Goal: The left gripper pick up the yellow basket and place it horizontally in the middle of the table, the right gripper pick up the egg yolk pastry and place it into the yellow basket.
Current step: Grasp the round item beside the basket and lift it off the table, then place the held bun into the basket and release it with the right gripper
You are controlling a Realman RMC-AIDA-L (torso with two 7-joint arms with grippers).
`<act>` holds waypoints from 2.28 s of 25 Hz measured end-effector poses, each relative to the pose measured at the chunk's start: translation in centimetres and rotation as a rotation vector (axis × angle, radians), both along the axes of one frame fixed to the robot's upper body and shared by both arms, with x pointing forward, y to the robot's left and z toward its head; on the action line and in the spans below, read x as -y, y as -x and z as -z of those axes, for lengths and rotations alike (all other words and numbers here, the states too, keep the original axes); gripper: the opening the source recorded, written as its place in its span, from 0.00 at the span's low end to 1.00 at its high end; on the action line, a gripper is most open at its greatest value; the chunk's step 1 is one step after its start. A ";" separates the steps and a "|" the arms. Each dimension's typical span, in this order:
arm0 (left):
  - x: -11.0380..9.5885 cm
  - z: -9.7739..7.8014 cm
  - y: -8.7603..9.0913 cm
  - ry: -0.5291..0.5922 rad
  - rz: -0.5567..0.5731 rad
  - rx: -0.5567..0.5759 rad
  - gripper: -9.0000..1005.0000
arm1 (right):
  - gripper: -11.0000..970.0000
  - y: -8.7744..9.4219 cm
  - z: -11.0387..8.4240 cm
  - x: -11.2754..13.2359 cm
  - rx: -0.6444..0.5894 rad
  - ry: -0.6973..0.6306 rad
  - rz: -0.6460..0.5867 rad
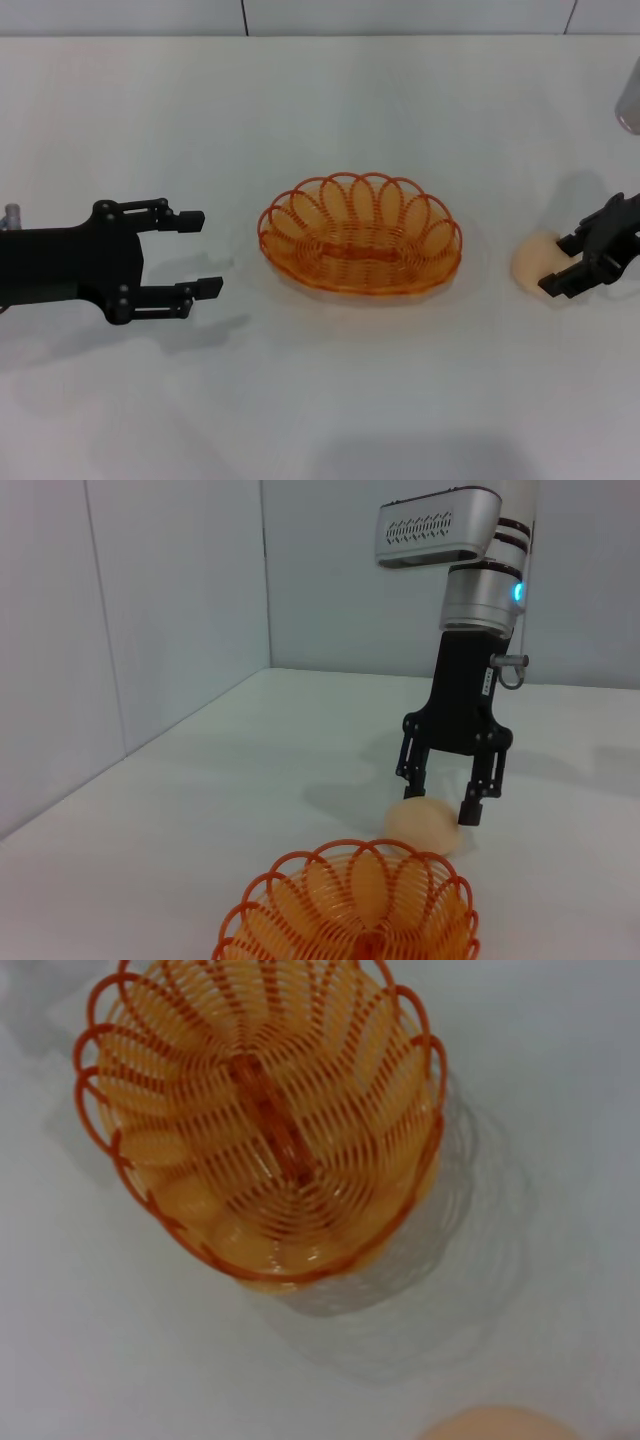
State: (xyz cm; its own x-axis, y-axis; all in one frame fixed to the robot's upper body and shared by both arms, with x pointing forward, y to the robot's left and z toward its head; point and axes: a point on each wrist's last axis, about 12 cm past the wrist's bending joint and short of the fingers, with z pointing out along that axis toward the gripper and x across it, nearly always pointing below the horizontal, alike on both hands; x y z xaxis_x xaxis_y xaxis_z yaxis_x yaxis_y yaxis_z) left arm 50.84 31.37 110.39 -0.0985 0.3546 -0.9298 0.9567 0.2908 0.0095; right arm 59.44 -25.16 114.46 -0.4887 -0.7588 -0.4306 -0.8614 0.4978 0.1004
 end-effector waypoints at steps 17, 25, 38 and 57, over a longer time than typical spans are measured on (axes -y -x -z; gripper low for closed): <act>0.0 0.0 -0.1 -0.001 -0.003 0.002 0.74 | 0.35 -0.3 0.0 0.3 0.022 -0.002 0.014; -0.1 0.1 0.1 -0.002 -0.006 0.002 0.74 | 0.24 -0.8 -3.9 1.9 0.123 -0.030 0.038; 0.3 -0.1 -0.2 -0.004 0.014 0.007 0.74 | 0.14 0.3 -6.5 -3.0 0.205 -0.323 -0.223; -0.4 0.1 0.8 -0.019 0.006 -0.002 0.74 | 0.29 -0.8 -2.9 -9.5 0.255 -0.352 -0.275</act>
